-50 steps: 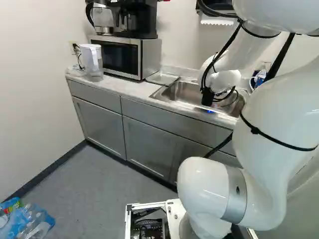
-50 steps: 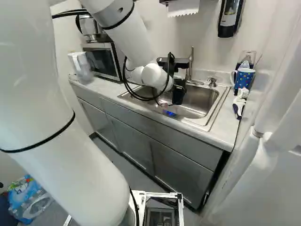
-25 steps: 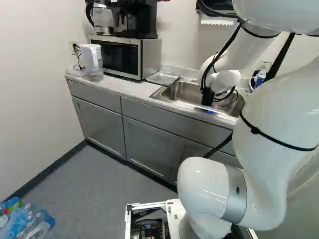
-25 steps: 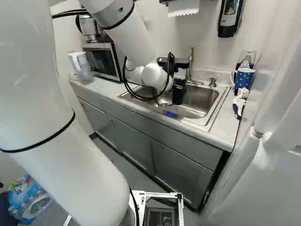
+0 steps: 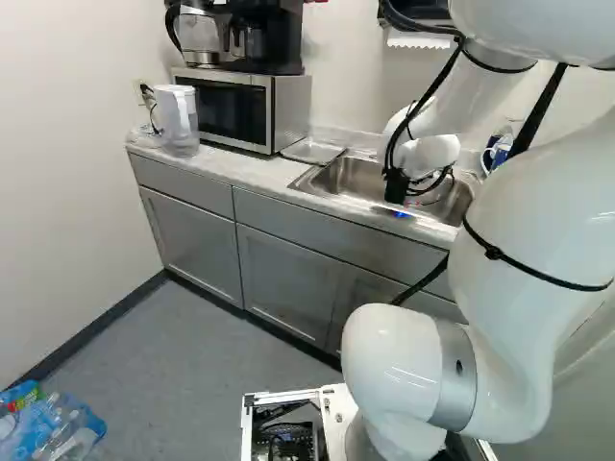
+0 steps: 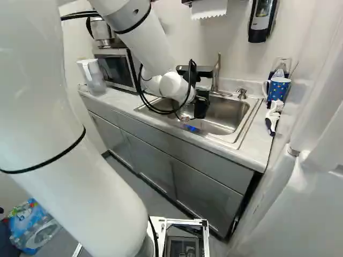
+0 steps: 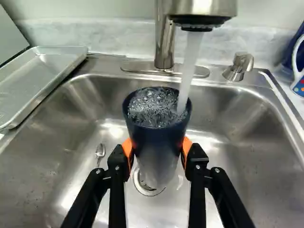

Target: Rinse the cup and place it in the tray

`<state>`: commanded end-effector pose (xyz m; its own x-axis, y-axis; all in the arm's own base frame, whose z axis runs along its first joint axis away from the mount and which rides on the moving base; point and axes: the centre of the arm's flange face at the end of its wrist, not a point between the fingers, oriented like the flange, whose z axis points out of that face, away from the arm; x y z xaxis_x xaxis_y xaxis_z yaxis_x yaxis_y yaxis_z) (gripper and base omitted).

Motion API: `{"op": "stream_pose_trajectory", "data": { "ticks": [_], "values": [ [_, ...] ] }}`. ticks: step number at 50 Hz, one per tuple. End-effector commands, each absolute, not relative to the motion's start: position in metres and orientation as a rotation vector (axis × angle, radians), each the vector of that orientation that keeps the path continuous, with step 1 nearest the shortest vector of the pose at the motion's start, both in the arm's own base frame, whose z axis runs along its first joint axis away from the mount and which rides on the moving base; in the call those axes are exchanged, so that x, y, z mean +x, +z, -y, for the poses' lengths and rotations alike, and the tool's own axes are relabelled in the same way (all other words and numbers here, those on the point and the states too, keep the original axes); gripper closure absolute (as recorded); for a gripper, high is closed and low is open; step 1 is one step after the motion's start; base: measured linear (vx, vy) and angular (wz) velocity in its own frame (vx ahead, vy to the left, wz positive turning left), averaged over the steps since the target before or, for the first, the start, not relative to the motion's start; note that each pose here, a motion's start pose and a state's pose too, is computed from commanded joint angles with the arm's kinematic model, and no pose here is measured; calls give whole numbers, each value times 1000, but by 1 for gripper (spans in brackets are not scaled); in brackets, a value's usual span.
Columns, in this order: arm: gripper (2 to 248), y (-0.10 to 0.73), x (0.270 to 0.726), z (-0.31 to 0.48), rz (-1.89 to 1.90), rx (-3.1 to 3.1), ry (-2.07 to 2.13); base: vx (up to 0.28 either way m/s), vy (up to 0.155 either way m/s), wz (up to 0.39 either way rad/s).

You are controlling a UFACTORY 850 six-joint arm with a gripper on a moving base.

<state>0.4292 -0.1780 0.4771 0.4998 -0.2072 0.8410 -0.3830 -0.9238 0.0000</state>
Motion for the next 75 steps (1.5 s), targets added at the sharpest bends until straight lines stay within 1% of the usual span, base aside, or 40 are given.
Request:
{"op": "stream_pose_trajectory", "data": {
  "ticks": [25, 51, 75],
  "values": [
    [130, 502, 447, 142, 398, 2561, 1486, 0, 0, 0],
    [130, 530, 470, 127, 337, 2537, 1570, 0, 0, 0],
    [130, 553, 468, 125, 332, 2537, 1575, 0, 0, 0]
  ]
}}
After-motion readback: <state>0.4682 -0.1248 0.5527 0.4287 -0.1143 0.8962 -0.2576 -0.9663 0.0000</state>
